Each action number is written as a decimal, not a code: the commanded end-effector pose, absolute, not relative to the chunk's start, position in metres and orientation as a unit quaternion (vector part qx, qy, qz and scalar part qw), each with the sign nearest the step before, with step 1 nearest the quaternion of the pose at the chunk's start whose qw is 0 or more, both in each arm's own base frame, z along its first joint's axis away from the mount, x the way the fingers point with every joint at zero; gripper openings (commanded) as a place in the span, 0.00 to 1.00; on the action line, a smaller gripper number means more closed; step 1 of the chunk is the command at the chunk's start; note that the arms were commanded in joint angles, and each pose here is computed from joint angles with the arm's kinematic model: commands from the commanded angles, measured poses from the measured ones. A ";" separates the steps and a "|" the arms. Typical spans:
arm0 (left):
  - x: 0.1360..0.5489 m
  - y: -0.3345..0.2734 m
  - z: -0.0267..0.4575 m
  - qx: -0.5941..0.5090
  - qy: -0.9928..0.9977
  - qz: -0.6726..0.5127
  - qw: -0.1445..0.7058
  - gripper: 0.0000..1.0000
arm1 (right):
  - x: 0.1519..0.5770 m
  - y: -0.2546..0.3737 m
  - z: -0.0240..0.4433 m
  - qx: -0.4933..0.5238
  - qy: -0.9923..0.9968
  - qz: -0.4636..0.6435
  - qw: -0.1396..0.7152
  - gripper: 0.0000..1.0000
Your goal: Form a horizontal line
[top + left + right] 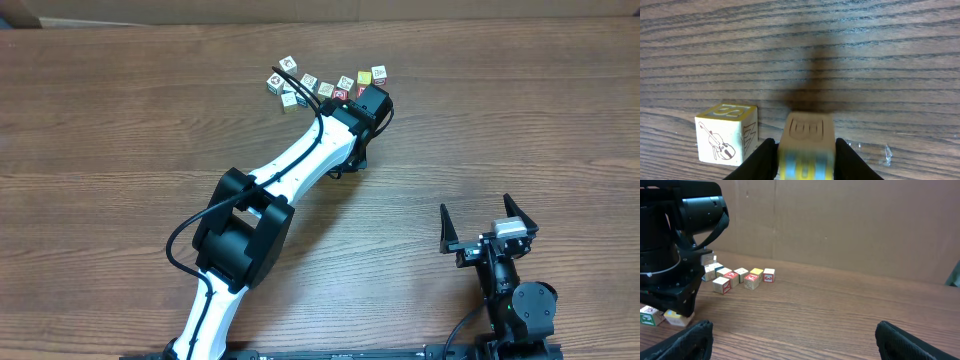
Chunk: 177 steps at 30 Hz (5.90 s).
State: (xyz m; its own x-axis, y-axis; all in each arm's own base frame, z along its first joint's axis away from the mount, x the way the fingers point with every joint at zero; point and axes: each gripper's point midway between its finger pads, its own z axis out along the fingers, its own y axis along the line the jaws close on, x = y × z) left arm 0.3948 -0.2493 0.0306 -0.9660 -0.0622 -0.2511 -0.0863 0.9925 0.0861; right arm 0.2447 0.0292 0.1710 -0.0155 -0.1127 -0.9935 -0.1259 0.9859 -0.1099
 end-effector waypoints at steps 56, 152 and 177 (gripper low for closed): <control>0.386 -0.277 0.034 -0.010 0.994 0.016 0.107 0.20 | 0.245 0.031 0.170 -0.087 0.710 0.008 0.698 1.00; 0.390 -0.258 0.013 0.002 0.988 0.065 0.137 0.04 | 0.245 0.031 0.170 -0.087 0.710 0.008 0.698 1.00; 0.395 -0.247 0.013 -0.023 0.989 0.067 0.133 0.04 | 0.245 0.031 0.170 -0.087 0.710 0.008 0.698 1.00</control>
State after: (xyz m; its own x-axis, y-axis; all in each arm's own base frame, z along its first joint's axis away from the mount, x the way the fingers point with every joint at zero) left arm 0.3948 -0.2557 0.0225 -0.9618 -0.0171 -0.2733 -0.0449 0.9944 0.0957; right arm 0.2447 0.0292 0.1711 -0.0152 -0.1123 -0.9936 -0.1259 0.9860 -0.1095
